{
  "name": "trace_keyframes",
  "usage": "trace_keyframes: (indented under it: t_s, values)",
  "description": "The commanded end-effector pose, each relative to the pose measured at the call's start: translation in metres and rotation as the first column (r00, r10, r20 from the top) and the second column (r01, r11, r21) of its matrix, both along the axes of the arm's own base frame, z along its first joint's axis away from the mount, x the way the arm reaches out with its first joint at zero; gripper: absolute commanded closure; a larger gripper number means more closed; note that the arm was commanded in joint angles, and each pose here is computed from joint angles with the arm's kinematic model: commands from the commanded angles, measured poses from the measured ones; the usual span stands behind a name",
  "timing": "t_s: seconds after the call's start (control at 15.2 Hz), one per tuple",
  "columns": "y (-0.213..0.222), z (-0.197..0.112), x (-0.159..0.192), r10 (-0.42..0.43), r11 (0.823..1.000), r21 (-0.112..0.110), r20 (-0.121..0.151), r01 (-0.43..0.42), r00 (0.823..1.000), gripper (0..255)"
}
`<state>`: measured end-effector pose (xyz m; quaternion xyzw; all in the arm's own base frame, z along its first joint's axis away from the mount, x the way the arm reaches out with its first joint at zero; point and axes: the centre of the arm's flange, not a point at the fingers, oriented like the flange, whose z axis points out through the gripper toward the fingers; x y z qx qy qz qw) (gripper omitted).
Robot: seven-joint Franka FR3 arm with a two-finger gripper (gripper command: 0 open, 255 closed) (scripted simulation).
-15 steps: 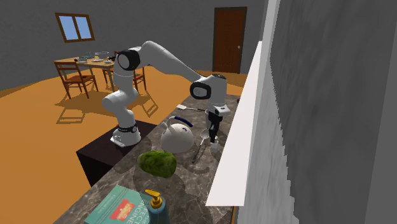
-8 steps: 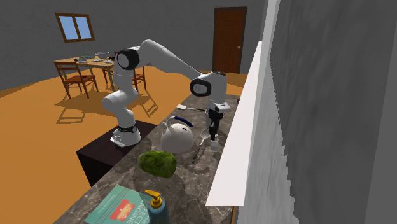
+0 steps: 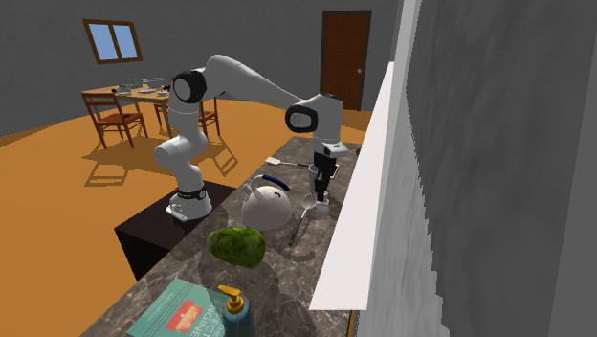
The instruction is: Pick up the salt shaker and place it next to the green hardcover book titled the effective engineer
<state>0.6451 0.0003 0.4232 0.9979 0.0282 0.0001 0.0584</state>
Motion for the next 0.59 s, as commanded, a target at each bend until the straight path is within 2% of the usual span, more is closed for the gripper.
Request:
trace_keyframes:
  t_s: [0.0, 0.53]
  values:
    - [0.001, 0.01, 0.0, 0.0, 1.0, 0.0, 0.0, 0.0, 1.0, 255]
    - [0.001, 0.052, 0.0, 0.0, 1.0, 0.0, 0.0, 0.0, 1.0, 255]
